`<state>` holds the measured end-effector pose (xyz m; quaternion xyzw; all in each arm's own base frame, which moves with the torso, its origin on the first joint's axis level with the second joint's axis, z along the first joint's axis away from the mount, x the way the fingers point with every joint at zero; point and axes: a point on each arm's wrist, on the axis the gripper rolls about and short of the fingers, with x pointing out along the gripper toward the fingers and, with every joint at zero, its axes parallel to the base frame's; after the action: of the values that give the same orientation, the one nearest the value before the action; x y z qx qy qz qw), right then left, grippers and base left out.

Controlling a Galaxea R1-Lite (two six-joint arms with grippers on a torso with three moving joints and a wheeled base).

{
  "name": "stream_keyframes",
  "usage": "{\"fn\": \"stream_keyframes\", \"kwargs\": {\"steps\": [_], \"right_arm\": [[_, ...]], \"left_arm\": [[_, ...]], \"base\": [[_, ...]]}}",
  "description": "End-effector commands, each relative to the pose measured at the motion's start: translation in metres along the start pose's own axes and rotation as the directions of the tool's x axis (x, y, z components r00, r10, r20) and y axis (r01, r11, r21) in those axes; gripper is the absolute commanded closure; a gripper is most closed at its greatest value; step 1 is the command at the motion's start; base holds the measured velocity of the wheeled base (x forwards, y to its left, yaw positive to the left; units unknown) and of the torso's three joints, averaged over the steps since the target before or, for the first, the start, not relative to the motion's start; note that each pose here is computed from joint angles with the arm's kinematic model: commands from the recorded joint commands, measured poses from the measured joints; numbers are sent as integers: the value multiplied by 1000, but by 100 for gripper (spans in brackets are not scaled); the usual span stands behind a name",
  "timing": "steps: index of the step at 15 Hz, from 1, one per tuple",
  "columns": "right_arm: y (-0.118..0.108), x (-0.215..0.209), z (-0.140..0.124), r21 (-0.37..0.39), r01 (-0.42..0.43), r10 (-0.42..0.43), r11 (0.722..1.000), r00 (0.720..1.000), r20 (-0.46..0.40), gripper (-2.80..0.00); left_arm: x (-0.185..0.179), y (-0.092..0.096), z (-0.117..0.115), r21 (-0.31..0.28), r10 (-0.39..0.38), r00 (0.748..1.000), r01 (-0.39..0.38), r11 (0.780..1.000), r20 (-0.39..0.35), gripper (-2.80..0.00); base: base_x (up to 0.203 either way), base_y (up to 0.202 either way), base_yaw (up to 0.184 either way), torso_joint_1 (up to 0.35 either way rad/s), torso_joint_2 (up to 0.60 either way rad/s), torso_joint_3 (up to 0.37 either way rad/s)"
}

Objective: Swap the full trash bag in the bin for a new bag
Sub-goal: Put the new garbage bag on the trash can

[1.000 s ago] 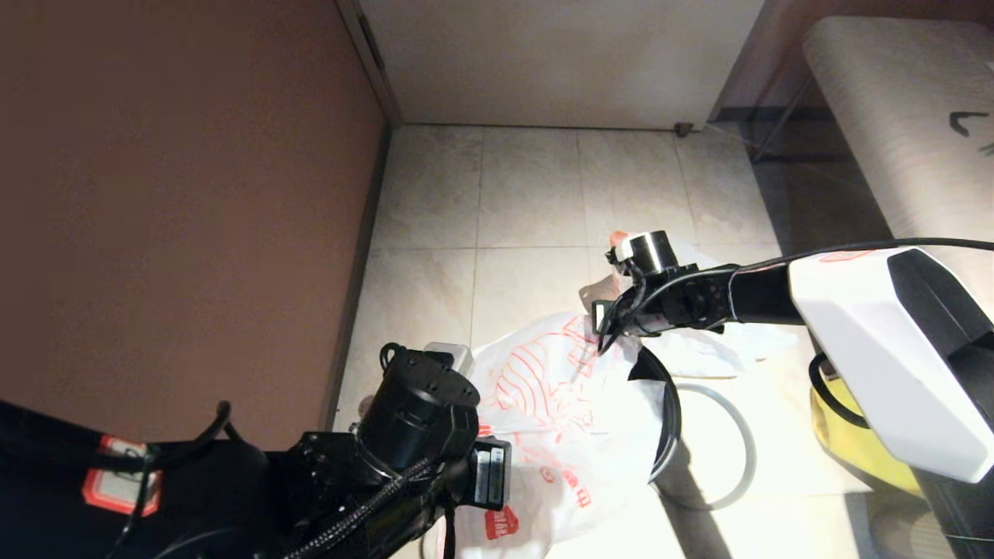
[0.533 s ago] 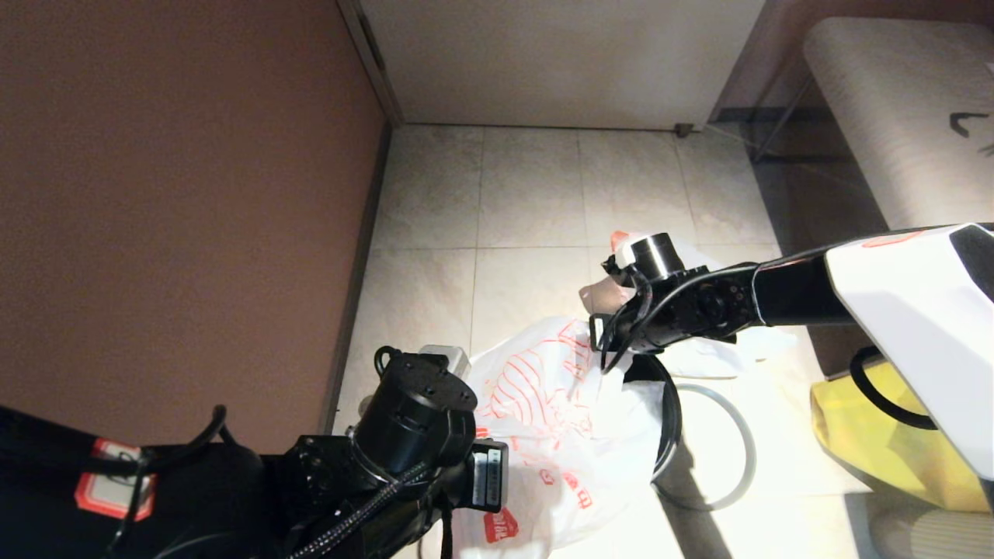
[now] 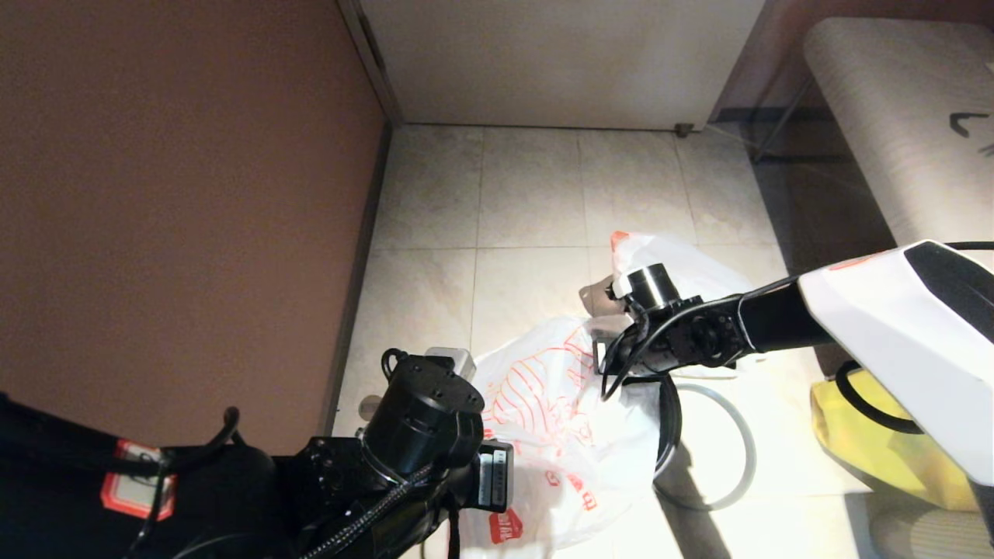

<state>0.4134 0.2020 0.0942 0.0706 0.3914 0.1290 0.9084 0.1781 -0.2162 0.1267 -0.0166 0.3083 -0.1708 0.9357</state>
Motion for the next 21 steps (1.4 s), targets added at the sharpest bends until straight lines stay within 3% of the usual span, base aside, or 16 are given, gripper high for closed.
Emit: {"fn": "stream_keyframes", "kwargs": {"steps": [1, 5, 8, 10, 14, 19, 21], "right_arm": [[-1, 31, -22, -9, 13, -14, 1000, 999, -49, 0], [-4, 60, -51, -29, 66, -69, 997, 991, -112, 0], [-3, 83, -67, -44, 104, -107, 994, 991, -79, 0], [3, 77, -69, -55, 98, -102, 994, 992, -80, 0], [22, 24, -58, -51, 56, -59, 997, 997, -46, 0], [24, -99, -19, 61, -29, 21, 998, 991, 135, 0], [9, -122, -40, 80, 0, -7, 997, 996, 91, 0]], "left_arm": [[2, 2, -1, -6, 7, 1000, -7, 1000, 1, 0], [7, 5, 1, -28, 15, 1000, -14, 1000, 15, 0], [8, 5, 0, -32, 14, 1000, -13, 999, 22, 0], [9, 6, -1, -32, 20, 1000, -19, 999, 19, 0], [25, 14, -3, -36, 72, 997, -72, 997, -5, 0], [30, 25, 16, -59, 108, 993, -106, 993, 39, 0], [27, 30, 27, -82, 119, 990, -113, 990, 71, 0]], "base": [[0, 0, 0, 0, 0, 0], [0, 0, 0, 0, 0, 0], [0, 0, 0, 0, 0, 0], [0, 0, 0, 0, 0, 0], [0, 0, 0, 0, 0, 0], [0, 0, 0, 0, 0, 0], [0, 0, 0, 0, 0, 0]]}}
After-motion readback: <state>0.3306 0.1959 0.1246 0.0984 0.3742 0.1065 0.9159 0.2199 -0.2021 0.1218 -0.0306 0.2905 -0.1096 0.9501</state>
